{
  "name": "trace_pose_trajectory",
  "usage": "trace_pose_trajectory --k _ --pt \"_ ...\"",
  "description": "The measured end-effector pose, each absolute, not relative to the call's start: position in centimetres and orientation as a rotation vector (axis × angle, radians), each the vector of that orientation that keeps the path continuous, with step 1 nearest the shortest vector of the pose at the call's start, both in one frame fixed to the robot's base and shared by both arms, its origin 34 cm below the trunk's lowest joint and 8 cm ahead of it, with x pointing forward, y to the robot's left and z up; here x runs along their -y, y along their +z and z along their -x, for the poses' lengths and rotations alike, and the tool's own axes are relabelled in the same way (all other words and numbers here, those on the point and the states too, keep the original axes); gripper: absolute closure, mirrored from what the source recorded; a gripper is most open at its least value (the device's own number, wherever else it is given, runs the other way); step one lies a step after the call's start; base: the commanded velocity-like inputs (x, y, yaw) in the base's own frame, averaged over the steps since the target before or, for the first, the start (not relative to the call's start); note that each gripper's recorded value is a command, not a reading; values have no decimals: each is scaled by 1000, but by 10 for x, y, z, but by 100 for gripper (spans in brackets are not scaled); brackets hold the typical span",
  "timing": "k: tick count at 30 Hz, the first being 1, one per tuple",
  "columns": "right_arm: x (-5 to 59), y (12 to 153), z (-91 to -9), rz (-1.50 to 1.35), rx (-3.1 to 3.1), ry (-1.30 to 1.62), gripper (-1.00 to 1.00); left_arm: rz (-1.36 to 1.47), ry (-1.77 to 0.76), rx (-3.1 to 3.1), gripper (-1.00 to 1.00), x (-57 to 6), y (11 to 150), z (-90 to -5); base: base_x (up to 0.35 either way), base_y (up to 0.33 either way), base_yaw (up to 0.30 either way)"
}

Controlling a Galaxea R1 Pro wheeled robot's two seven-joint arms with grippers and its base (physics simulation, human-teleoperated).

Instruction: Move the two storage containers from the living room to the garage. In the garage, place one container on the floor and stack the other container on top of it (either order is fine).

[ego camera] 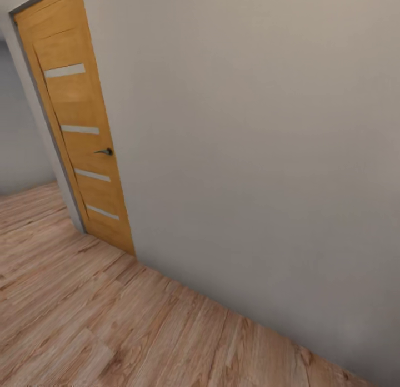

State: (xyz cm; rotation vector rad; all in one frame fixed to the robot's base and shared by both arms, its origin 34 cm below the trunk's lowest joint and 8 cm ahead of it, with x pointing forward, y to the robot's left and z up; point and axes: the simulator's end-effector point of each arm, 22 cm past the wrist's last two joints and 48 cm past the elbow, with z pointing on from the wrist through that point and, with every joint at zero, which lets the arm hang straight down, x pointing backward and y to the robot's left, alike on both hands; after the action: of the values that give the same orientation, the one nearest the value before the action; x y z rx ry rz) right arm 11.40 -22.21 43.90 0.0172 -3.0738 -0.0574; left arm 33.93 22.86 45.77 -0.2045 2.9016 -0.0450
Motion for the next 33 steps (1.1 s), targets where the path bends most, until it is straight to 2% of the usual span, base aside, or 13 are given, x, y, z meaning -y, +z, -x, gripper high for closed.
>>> trace_pose_trajectory --k 18,33 --pt "222 439 -114 -15 3074 -56 -100 205 -48 -2903 -100 -227 458 -338 32 0 288" --pt "221 439 -114 -15 3074 -57 -100 205 -47 -2903 -100 -227 458 -338 238 0 289"
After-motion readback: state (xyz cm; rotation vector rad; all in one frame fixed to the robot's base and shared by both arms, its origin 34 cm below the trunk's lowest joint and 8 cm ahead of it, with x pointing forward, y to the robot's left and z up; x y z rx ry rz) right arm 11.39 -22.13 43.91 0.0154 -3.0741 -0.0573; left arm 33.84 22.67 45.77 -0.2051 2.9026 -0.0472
